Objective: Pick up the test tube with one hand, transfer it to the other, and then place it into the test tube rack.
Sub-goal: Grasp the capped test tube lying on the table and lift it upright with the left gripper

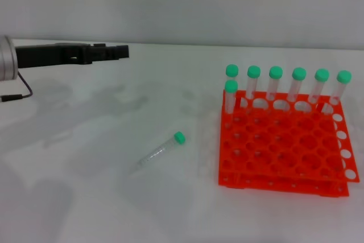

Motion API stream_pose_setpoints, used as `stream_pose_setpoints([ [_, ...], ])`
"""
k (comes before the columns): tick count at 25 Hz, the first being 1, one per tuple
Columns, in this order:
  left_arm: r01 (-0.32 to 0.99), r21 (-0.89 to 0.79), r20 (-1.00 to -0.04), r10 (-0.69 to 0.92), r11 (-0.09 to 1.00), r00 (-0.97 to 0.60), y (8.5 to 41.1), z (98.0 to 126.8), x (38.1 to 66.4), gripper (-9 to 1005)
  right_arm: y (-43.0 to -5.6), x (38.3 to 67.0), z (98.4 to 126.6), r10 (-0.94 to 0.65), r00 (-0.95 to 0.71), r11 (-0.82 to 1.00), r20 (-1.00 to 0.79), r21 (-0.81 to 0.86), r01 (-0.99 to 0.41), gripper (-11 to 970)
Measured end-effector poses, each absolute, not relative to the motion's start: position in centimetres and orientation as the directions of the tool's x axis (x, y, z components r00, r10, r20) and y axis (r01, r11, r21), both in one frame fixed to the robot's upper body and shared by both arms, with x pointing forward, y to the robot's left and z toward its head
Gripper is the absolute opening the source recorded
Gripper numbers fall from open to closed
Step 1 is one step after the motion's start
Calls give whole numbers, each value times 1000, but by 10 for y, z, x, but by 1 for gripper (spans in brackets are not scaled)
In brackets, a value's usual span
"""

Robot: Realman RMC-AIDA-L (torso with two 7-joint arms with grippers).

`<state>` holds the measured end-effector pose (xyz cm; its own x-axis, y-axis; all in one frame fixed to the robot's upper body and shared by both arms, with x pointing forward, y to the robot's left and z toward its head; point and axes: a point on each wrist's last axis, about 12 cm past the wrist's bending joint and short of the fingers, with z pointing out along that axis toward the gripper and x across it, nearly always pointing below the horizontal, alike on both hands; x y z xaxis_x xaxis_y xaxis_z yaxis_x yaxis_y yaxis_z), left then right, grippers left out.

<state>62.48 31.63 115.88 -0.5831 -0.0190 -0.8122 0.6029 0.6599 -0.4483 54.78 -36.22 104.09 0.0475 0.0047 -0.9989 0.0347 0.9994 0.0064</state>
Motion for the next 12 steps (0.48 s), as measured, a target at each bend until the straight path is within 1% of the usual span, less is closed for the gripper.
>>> stream_pose_setpoints([
  [4, 635, -405, -744, 167, 657, -647, 304, 1177, 631, 892, -363, 545, 1040, 5, 52, 999, -999, 7, 38, 869],
  [6, 639, -391, -670, 271, 662, -691, 294, 1182, 633, 892, -364, 545, 1041, 4, 55, 999, -998, 6, 38, 869],
  [10, 645, -359, -547, 408, 675, -731, 273, 1186, 637, 892, -365, 544, 1042, 2, 61, 999, -998, 4, 41, 869],
  [12, 655, -339, -500, 461, 675, -733, 262, 1186, 639, 892, -365, 545, 1042, 2, 62, 999, -998, 5, 41, 869],
])
